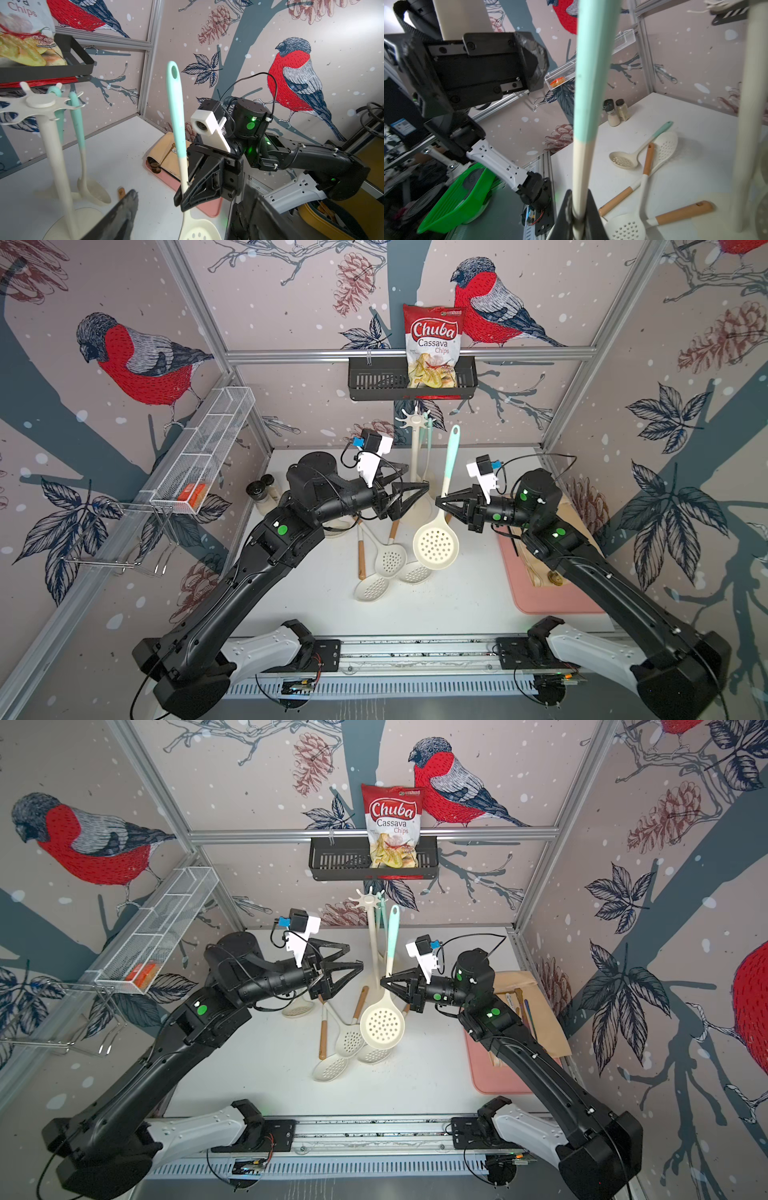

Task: Hang the skimmer on the kitchen utensil rack
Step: Pick up the skimmer from the center of the board.

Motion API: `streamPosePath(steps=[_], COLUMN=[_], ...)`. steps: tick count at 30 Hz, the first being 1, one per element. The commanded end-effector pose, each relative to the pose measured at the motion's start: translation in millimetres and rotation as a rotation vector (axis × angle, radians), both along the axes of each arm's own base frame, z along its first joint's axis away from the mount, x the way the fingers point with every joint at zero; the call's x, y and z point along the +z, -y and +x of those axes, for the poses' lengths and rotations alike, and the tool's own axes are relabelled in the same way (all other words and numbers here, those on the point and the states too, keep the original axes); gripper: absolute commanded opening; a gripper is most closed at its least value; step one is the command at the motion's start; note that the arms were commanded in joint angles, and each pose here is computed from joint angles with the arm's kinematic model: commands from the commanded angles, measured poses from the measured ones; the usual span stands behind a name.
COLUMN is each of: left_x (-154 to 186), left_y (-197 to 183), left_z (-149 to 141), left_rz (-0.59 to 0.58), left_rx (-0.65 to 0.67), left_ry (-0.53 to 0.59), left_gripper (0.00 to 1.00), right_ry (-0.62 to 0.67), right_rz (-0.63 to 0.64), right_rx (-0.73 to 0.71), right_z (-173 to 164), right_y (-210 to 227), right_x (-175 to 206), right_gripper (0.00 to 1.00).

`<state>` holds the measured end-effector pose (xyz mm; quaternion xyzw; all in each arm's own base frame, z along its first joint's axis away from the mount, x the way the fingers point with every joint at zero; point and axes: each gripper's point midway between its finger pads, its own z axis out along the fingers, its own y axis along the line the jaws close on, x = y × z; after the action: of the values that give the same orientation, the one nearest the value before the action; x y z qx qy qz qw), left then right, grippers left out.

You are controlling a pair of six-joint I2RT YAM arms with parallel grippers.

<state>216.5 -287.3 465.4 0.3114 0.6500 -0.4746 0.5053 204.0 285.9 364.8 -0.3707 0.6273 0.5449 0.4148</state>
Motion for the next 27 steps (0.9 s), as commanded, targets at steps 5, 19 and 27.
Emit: streamPosePath(steps=[5,19,27], left_x=[33,35,29], left_y=[16,29,22], left_z=[-2,-1,7], left_rz=[-0.066,-0.104,-0.083], left_rx=[-0.098,-0.165,-0.089], left_ry=[0.071,0.055,0.040], left_gripper=[0.83,0.12,0.00], right_ry=[0.016,0.054,0.089], right_rz=[-0.051,-0.062,-0.048], right_rx=[0.188,0.212,0.105], right_z=[-35,-47,-35], right_y=[-16,-26,-21], right_x=[-4,-3,3], right_gripper=[0.00,0.00,0.50])
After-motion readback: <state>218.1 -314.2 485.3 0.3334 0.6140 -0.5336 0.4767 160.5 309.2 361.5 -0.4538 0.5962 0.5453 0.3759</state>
